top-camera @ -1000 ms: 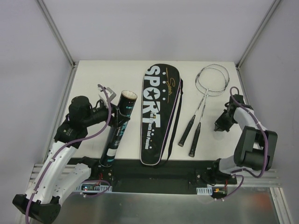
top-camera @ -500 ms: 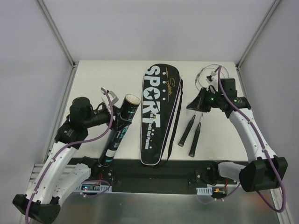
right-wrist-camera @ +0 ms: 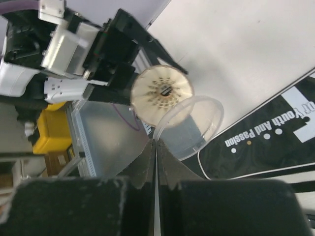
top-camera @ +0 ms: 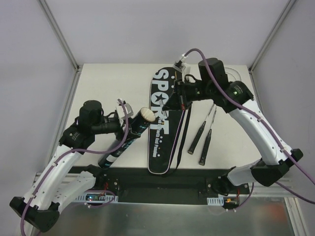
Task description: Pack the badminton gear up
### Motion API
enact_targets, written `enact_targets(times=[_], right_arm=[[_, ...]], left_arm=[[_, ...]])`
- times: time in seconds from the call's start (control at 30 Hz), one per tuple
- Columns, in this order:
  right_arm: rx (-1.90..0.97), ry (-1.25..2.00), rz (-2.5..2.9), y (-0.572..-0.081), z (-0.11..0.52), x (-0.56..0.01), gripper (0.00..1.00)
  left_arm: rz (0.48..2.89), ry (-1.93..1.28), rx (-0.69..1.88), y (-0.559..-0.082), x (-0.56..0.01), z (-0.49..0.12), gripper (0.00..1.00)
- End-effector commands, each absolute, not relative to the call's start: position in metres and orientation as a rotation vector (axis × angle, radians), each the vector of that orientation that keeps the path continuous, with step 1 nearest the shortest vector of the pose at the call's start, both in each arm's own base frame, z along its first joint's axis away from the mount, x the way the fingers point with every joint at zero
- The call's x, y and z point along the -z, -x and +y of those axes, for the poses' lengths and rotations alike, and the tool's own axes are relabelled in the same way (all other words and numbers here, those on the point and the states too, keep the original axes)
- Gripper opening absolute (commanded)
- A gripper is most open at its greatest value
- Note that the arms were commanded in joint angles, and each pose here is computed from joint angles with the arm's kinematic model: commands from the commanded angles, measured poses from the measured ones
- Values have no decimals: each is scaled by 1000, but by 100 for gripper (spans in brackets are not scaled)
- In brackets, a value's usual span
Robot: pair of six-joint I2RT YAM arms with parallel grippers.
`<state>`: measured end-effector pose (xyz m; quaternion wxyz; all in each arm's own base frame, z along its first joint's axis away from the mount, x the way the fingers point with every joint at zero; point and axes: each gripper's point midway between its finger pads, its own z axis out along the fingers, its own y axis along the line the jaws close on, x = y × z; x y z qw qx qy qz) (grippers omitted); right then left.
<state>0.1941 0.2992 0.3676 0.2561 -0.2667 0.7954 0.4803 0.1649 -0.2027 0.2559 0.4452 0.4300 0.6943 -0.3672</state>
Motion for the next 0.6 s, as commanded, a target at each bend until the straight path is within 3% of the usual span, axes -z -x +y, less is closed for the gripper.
enact_targets(times=[0.0,0.3,0.57], right_arm=[[-1256,873,2242,-176,305,-365,1],[-1238,1092,2321,-145,318,-348,1],[-1214,954,2323,-161,343,-348,1]], left_arm=[[1585,-1207,789,-165,-273,-199,0],[1585,-1275,695,-169,-265,-191,0],[1597,-1295,716,-168,-262,-196,0]])
